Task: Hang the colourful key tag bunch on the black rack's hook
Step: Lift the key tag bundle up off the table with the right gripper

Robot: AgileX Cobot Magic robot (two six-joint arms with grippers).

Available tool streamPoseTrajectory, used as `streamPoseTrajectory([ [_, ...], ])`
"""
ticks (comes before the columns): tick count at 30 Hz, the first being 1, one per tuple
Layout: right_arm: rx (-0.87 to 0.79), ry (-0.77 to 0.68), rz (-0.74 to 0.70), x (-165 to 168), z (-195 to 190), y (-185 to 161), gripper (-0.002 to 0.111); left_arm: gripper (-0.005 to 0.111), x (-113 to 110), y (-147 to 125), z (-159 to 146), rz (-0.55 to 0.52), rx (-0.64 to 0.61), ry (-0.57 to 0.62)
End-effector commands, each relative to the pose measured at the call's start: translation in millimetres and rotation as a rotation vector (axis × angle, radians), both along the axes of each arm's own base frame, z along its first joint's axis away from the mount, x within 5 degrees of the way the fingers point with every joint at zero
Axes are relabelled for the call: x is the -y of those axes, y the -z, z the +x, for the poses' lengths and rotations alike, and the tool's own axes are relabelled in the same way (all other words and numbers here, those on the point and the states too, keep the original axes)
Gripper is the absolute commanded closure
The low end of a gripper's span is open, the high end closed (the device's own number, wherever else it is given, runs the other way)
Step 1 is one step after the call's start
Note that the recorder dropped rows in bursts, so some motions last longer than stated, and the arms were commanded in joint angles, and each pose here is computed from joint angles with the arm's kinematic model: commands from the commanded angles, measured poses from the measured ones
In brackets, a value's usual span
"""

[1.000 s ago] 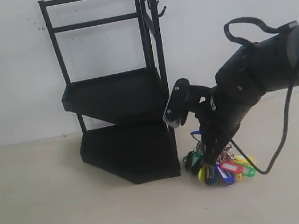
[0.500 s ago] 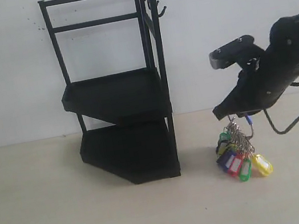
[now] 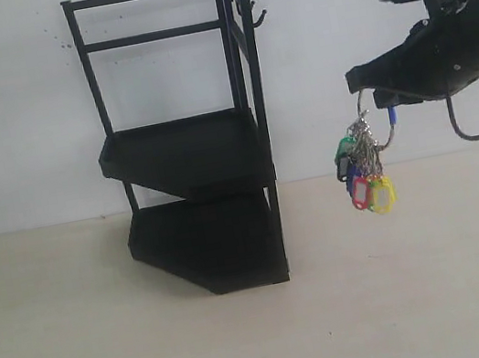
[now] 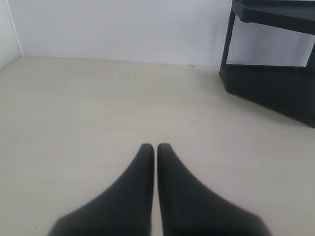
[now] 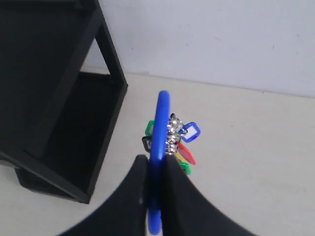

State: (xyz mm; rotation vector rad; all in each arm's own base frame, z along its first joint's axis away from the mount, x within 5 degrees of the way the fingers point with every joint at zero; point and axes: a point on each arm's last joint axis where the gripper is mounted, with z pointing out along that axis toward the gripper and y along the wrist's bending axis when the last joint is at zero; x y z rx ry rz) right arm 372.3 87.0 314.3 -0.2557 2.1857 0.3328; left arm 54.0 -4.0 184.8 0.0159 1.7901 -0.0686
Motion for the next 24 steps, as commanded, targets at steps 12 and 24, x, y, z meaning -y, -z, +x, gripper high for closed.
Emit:
streamPoseTrajectory([
  [12, 0.291, 0.013, 0.143, -2.1, -47.2, -87.4, 0.108, 0.102, -0.2, -0.7, 0.2, 0.002, 0.000, -0.004],
  [24, 0.410, -0.095, 0.061, 1.6, -93.4, -127.0, 0.108, 0.102, -0.2, -0.7, 0.2, 0.002, 0.000, -0.004],
])
